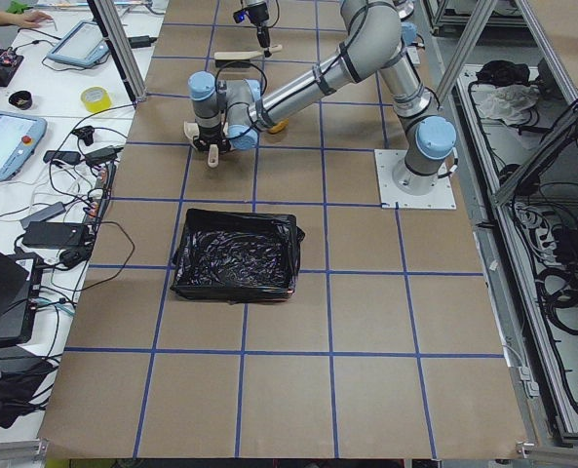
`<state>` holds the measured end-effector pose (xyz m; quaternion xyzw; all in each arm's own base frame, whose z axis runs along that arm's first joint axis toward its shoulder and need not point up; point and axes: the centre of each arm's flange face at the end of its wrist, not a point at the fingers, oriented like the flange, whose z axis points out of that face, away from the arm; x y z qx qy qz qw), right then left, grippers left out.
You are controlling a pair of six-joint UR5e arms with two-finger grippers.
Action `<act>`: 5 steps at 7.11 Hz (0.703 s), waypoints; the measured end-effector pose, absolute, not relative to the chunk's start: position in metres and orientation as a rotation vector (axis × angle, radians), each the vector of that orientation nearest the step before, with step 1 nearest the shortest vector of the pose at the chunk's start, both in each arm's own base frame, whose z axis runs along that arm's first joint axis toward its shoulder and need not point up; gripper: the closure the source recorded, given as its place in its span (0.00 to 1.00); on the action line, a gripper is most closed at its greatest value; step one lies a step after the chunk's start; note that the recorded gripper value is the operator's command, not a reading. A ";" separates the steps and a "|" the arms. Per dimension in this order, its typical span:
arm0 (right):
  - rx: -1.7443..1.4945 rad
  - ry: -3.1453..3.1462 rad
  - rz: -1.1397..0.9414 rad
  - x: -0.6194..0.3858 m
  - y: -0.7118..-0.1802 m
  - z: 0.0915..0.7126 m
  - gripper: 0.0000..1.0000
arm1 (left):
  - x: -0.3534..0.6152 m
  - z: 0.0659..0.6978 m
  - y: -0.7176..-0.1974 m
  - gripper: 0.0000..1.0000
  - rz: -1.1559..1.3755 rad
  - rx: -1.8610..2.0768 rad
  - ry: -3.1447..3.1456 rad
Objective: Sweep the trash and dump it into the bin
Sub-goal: 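Carry the brush with the right gripper toward the sponge and peel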
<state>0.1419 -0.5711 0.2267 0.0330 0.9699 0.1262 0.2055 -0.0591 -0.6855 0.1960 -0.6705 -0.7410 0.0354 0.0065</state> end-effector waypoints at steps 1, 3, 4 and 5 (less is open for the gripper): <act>0.125 2.711 0.351 0.153 -0.573 0.220 1.00 | -0.059 0.195 -0.685 1.00 0.108 -2.098 -2.318; 0.161 2.721 0.338 0.187 -0.571 0.214 1.00 | -0.060 0.195 -0.685 1.00 0.104 -2.095 -2.319; 0.178 2.712 0.334 0.204 -0.570 0.212 1.00 | -0.060 0.195 -0.685 1.00 0.104 -2.095 -2.319; 0.201 2.699 0.322 0.224 -0.569 0.209 1.00 | -0.060 0.195 -0.685 1.00 0.104 -2.095 -2.319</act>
